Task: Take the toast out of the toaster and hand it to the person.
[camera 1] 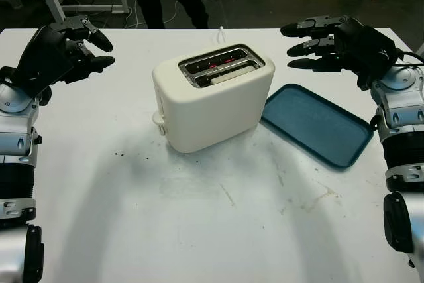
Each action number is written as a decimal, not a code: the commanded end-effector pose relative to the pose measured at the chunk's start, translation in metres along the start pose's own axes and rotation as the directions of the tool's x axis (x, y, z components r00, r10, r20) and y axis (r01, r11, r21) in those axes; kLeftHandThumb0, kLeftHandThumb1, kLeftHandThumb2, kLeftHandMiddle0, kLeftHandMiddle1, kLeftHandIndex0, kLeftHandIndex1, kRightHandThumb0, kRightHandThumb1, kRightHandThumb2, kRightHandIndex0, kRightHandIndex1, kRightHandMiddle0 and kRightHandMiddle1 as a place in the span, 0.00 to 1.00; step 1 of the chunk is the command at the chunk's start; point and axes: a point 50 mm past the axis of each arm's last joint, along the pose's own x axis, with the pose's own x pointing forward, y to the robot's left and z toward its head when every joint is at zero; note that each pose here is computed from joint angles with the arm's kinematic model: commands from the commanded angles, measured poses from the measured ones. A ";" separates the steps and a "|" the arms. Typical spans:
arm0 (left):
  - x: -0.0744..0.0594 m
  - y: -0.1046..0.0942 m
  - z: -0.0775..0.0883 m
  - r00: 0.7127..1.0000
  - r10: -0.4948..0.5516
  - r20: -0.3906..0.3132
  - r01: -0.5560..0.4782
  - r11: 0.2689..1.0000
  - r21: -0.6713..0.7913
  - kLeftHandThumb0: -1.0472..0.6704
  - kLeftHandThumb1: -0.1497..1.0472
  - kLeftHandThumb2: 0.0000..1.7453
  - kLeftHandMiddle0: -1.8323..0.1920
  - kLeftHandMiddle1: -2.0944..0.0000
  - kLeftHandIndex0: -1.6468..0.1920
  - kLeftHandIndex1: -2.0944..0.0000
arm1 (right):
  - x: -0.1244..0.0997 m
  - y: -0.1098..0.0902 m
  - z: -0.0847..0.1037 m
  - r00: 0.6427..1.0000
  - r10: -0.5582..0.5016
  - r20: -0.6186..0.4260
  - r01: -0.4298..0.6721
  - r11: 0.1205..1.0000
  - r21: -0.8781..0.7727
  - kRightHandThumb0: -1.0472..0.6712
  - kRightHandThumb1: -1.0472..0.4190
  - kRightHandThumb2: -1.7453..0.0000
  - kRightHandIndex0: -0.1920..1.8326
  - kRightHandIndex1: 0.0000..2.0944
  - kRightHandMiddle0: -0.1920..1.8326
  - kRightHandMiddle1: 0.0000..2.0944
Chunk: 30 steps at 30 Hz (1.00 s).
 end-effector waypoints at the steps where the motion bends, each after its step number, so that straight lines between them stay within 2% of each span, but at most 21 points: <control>1: -0.001 0.002 0.001 1.000 0.005 0.004 -0.005 1.000 0.004 0.00 0.89 0.01 0.59 0.31 0.60 0.34 | -0.001 -0.002 0.004 1.000 -0.009 0.011 0.009 1.000 0.010 0.20 0.24 1.00 0.38 0.25 0.47 0.00; 30: -0.001 0.002 0.001 1.000 0.006 0.007 -0.006 1.000 0.001 0.00 0.89 0.01 0.59 0.31 0.61 0.34 | 0.000 -0.003 0.004 1.000 -0.011 0.009 0.011 1.000 -0.001 0.19 0.24 1.00 0.38 0.27 0.47 0.00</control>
